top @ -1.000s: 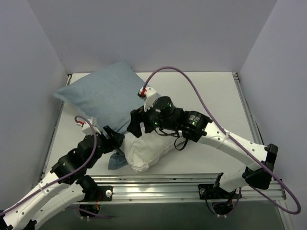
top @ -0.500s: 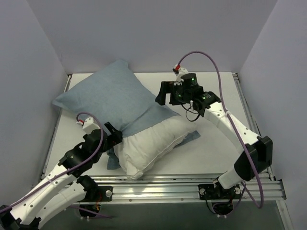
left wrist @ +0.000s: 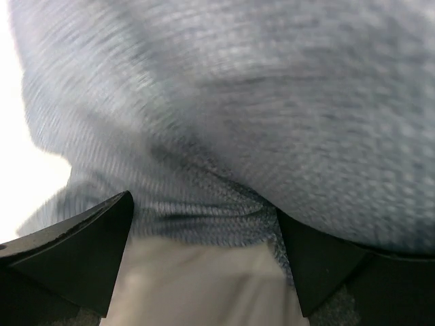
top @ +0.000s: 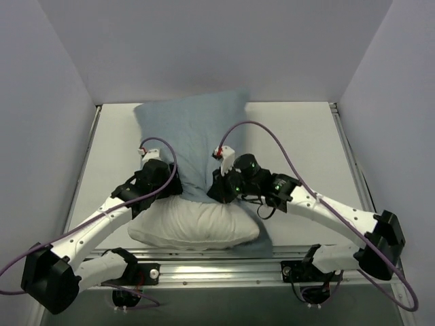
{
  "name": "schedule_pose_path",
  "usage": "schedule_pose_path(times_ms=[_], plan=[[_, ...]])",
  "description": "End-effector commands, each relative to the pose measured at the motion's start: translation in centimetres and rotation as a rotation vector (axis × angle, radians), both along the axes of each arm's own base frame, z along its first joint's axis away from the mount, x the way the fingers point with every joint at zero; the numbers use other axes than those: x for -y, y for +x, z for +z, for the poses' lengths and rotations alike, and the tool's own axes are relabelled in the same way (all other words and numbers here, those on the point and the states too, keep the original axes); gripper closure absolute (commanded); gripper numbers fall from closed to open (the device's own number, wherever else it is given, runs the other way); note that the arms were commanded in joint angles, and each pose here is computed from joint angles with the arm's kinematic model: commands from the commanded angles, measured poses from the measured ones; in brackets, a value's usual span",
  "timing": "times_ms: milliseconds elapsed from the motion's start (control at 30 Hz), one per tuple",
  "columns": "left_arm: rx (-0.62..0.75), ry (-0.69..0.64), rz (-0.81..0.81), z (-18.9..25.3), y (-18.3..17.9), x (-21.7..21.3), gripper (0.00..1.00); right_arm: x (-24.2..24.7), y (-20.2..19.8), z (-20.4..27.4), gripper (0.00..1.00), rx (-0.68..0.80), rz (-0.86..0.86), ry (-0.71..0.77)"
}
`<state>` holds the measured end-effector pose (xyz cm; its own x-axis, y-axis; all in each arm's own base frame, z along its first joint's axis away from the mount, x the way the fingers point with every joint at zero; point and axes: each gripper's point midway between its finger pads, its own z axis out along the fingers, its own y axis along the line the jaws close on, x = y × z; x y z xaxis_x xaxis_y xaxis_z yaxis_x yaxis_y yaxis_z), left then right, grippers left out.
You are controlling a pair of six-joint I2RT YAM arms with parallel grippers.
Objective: Remove the pillowcase from the pillow
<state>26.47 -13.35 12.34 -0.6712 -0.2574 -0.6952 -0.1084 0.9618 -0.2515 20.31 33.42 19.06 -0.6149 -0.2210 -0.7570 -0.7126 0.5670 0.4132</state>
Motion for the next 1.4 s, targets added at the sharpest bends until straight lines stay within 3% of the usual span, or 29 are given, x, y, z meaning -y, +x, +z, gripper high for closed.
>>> schedule_pose_path(times_ms=[0,133,300,433,533,667,800,933,1167,1367], plan=[[0.230,-0.256,-0.243,7.8,5.1,8.9,0.03,-2.9,-11.8,4.0,1.00,-0.124,0.360,0.146],[0.262,-0.289,-0.279,8.8,7.4,11.1,0.03,-2.3,-10.0,2.3,1.00,-0.100,0.244,0.100],[0.280,-0.251,-0.260,9.6,11.2,12.1,0.03,1.0,-0.8,-1.2,1.00,-0.116,0.004,0.054],[0.333,-0.278,-0.156,12.3,12.6,9.9,0.03,2.6,3.5,-1.4,1.00,-0.049,-0.103,0.001],[0.379,-0.287,-0.055,15.0,11.4,6.7,0.03,2.6,5.3,-0.8,1.00,-0.015,-0.123,0.020],[0.345,-0.284,-0.023,14.9,8.0,4.2,0.04,2.6,6.4,-1.9,1.00,0.004,-0.094,-0.045],[0.201,-0.339,-0.093,10.7,2.8,4.1,0.06,3.3,6.9,-2.9,1.00,0.013,-0.074,-0.098],[0.094,-0.496,-0.204,8.8,-2.0,5.8,0.06,4.0,7.4,-3.2,1.00,0.020,-0.071,-0.138],[0.043,-0.536,-0.240,6.1,-2.8,6.7,0.06,4.0,7.2,-3.4,1.00,0.009,-0.072,-0.134],[-0.010,-0.654,-0.340,5.4,-2.5,9.9,0.06,5.1,7.4,-3.8,1.00,0.014,-0.148,-0.145]])
